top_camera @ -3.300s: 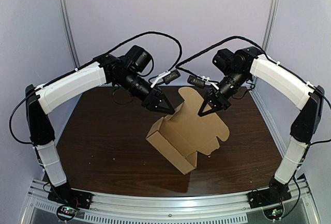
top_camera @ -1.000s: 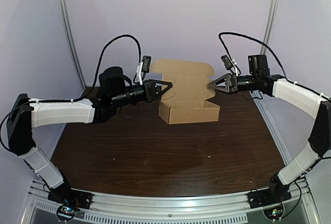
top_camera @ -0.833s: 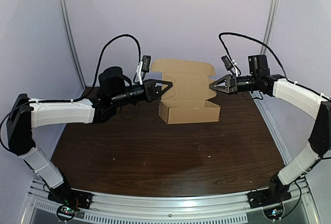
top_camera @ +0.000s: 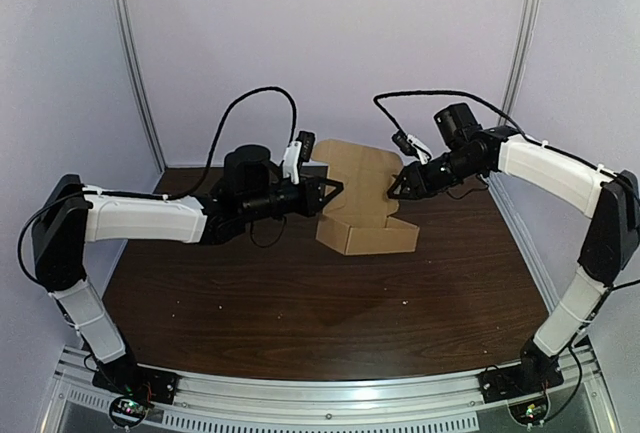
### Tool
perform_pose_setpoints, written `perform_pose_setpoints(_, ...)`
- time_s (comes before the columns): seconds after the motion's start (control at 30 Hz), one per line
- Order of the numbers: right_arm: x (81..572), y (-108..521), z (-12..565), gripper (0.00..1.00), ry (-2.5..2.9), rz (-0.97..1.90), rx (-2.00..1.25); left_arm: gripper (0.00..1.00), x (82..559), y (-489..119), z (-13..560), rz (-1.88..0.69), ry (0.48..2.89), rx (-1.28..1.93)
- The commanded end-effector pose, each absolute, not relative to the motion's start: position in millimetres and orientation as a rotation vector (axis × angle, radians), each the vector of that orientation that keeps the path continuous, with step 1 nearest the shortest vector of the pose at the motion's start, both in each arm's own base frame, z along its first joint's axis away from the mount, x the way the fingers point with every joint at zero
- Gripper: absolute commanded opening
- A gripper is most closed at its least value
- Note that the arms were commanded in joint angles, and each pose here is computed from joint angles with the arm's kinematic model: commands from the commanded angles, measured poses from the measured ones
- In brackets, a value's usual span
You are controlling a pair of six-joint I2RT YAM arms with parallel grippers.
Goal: Fold the paper box
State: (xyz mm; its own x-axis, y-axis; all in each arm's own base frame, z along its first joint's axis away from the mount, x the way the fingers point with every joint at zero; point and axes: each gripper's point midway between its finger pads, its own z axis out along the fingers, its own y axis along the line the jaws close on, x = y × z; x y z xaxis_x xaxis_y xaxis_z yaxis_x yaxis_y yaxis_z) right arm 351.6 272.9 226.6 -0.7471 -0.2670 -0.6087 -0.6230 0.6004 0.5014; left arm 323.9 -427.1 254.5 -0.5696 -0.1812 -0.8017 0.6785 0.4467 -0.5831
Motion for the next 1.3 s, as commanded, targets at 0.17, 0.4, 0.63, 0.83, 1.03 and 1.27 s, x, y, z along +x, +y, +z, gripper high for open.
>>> perform_pose_setpoints(0.17,304.2,235.9,282.8,0.51,2.156,0.985,-0.993,0.0,319.3,-388.4,265.8,-1.175,1.693,0.461)
perform_pose_setpoints(0.4,321.7,207.8,300.0,0.52,2.065,1.12,-0.818,0.0,294.2,-402.7,284.5,-1.348,1.628,0.624)
perform_pose_setpoints(0.63,359.3,187.3,272.0,0.49,2.027,1.183,-0.691,0.0,279.6,-411.9,316.9,-1.524,1.537,0.655)
perform_pose_setpoints(0.83,332.8,202.0,262.7,0.49,1.953,1.375,-0.826,0.0,287.4,-410.2,320.9,-1.518,1.546,0.592)
perform_pose_setpoints(1.03,293.0,215.7,284.3,0.55,1.792,1.556,-0.943,0.0,292.0,-416.3,320.7,-1.561,1.547,0.568)
perform_pose_setpoints(1.27,286.3,228.2,284.5,0.55,1.774,1.619,-0.975,0.0,291.1,-420.7,320.7,-1.619,1.54,0.56)
